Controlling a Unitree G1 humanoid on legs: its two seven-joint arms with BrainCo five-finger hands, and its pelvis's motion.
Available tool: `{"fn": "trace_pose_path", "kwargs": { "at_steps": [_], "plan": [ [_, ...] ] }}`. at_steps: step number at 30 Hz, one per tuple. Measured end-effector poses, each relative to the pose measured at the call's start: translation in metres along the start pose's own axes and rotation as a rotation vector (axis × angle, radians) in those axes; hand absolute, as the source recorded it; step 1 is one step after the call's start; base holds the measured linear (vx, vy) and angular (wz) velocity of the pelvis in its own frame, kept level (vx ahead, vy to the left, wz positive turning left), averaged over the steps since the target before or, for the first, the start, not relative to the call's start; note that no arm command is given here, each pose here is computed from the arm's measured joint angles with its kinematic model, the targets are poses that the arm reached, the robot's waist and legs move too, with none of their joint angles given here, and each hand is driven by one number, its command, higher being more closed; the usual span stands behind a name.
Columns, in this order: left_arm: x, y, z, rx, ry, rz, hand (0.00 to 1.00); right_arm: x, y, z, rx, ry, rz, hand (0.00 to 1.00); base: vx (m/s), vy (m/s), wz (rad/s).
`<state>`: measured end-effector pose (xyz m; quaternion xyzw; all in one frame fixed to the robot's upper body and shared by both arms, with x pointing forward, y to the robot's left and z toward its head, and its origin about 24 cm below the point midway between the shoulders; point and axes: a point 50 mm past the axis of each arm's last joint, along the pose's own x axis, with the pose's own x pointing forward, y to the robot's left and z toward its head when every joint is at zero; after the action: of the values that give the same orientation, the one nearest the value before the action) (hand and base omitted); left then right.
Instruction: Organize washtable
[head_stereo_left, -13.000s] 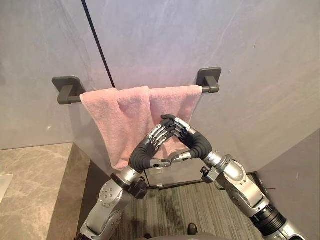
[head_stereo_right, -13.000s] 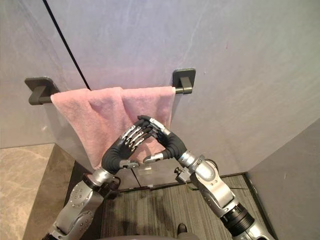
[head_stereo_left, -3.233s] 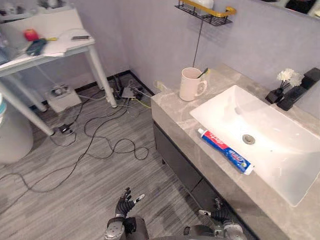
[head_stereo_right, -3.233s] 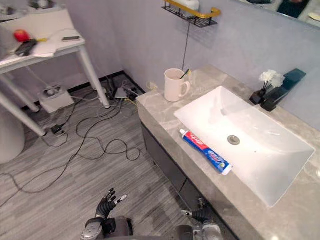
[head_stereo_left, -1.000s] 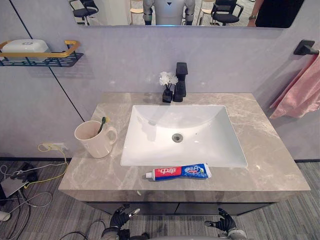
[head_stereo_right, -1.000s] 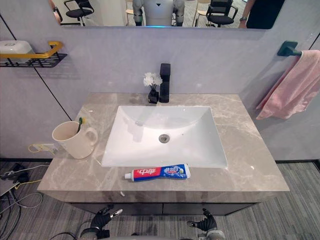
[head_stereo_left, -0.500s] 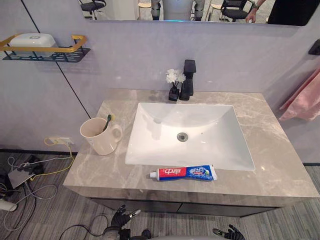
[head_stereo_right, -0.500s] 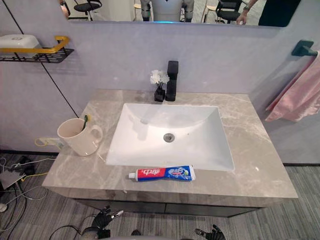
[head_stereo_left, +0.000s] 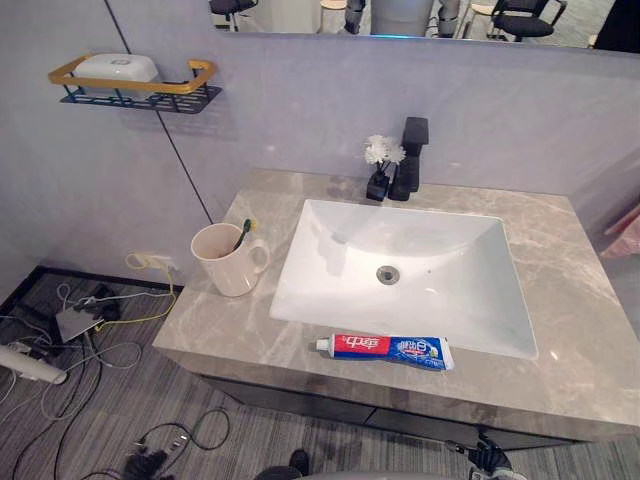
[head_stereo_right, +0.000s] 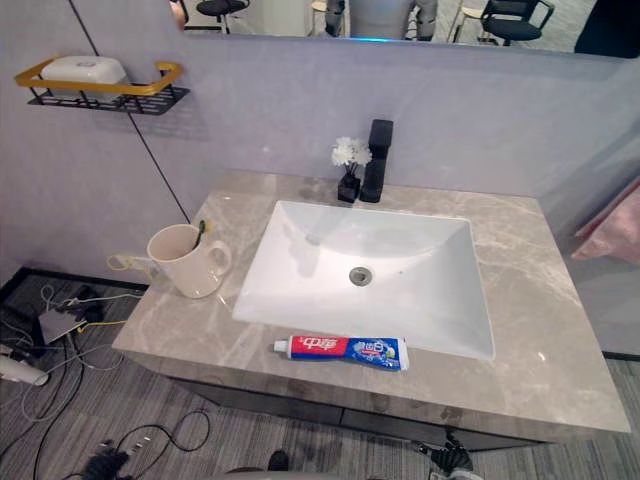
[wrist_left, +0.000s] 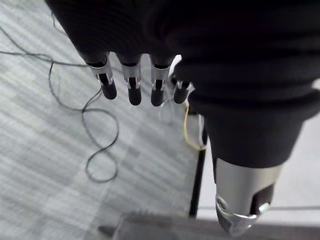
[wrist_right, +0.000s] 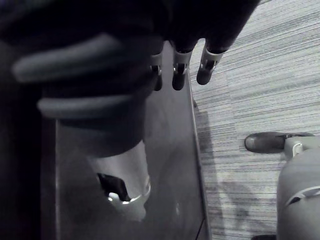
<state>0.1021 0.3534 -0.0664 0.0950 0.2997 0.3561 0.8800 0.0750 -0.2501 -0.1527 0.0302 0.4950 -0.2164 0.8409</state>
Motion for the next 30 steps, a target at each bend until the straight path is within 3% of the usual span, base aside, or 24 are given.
{"fn": "trace_pose_path", "kwargs": {
  "at_steps": [5, 9, 13, 15, 20, 25, 30],
  "plan": [
    [-0.016, 0.015, 0.1, -0.089, -0.458, 0.112, 0.0, -0.005, -0.006, -0.014, 0.001, 0.028, -0.016, 0.0, 0.01, -0.021, 0.15],
    [-0.063, 0.026, 0.17, -0.172, -0.854, 0.222, 0.0, -0.008, -0.003, -0.021, 0.014, 0.042, -0.005, 0.0, -0.01, -0.013, 0.07],
    [-0.108, 0.01, 0.207, -0.175, -1.119, 0.165, 0.0, -0.008, -0.001, -0.023, 0.016, 0.042, 0.009, 0.0, -0.03, -0.012, 0.14],
    [-0.141, -0.008, 0.225, -0.18, -1.295, 0.071, 0.0, -0.008, 0.003, -0.023, 0.021, 0.043, 0.024, 0.0, -0.05, -0.004, 0.07],
    [-0.189, -0.039, 0.235, -0.172, -1.492, -0.176, 0.0, -0.008, 0.011, -0.022, 0.006, 0.035, 0.068, 0.0, -0.06, 0.004, 0.01],
    [-0.209, -0.061, 0.235, -0.042, -1.589, -0.339, 0.0, -0.009, 0.015, -0.027, -0.032, 0.054, 0.09, 0.0, -0.03, -0.006, -0.01],
    [-0.222, -0.084, 0.228, -0.004, -1.602, -0.56, 0.0, -0.01, 0.021, -0.028, -0.063, 0.058, 0.117, 0.0, 0.01, -0.012, -0.08]
  ]
}}
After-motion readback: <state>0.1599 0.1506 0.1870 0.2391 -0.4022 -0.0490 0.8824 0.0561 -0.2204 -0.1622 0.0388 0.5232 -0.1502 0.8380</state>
